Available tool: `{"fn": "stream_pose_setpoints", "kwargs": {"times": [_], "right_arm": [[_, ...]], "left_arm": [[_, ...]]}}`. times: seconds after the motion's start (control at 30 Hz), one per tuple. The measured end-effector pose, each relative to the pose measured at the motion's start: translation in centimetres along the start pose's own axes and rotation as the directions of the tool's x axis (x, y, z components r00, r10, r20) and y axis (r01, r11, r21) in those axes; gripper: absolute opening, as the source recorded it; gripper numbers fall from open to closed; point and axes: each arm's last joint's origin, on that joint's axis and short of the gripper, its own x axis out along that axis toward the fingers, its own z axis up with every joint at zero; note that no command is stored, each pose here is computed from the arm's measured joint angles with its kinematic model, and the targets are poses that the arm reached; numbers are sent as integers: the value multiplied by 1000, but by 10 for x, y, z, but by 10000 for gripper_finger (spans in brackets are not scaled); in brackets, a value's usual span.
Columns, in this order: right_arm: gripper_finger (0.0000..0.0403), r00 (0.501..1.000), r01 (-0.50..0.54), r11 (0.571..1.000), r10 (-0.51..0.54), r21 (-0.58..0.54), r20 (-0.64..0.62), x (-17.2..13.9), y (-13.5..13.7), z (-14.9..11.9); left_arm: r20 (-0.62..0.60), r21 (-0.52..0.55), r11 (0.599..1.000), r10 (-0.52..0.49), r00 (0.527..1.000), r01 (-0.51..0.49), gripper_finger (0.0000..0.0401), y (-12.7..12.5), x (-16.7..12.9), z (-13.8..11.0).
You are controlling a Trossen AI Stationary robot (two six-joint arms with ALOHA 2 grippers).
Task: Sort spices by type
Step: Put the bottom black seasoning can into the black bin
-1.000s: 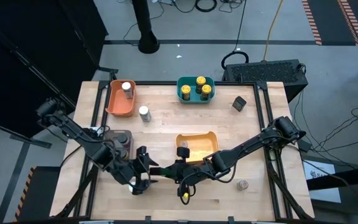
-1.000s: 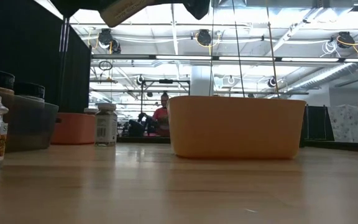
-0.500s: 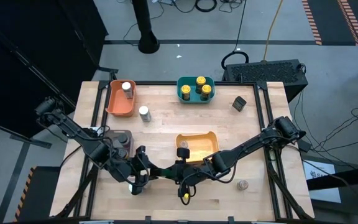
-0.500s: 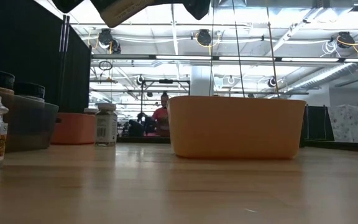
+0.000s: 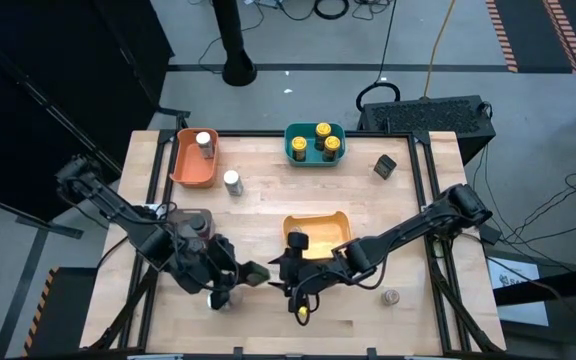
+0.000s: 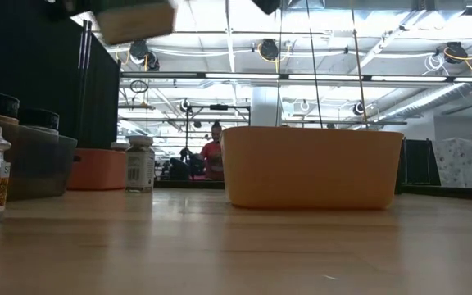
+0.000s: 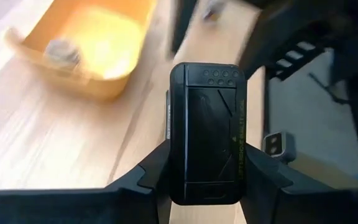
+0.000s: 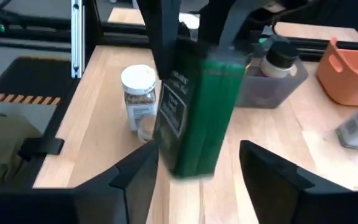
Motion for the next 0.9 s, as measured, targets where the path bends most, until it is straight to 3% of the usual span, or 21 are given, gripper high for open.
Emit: {"fn": "stream_pose_setpoints", "kwargs": {"times": [0.13, 0.23, 0.4, 0.6, 0.7, 0.9], "right_arm": [[222, 1000, 5, 1000, -4, 22, -18, -14, -5, 6], [225, 999, 10, 1000, -9, 26, -36, -24, -8, 9], [225, 999, 9, 1000, -9, 10, -33, -27, -9, 11], [226, 999, 32, 999, -33, -24, -43, -24, -20, 12], [226, 996, 51, 998, -53, -36, -70, -21, -27, 11], [226, 993, 83, 996, -85, -30, -86, -17, -42, 12]], "left_arm": [[-96, -132, 984, 107, 990, -119, 137, -1, -21, 9], [-211, -249, 929, 225, 951, -274, 137, 2, -43, 13], [-345, -350, 845, 284, 895, -403, 137, -4, -82, 18], [-512, -390, 680, 400, 760, -621, 137, 1, -110, -2], [-524, -421, 642, 404, 750, -640, 137, 1, -114, -10], [-459, -492, 600, 437, 774, -631, 137, 3, -114, -12]]}}
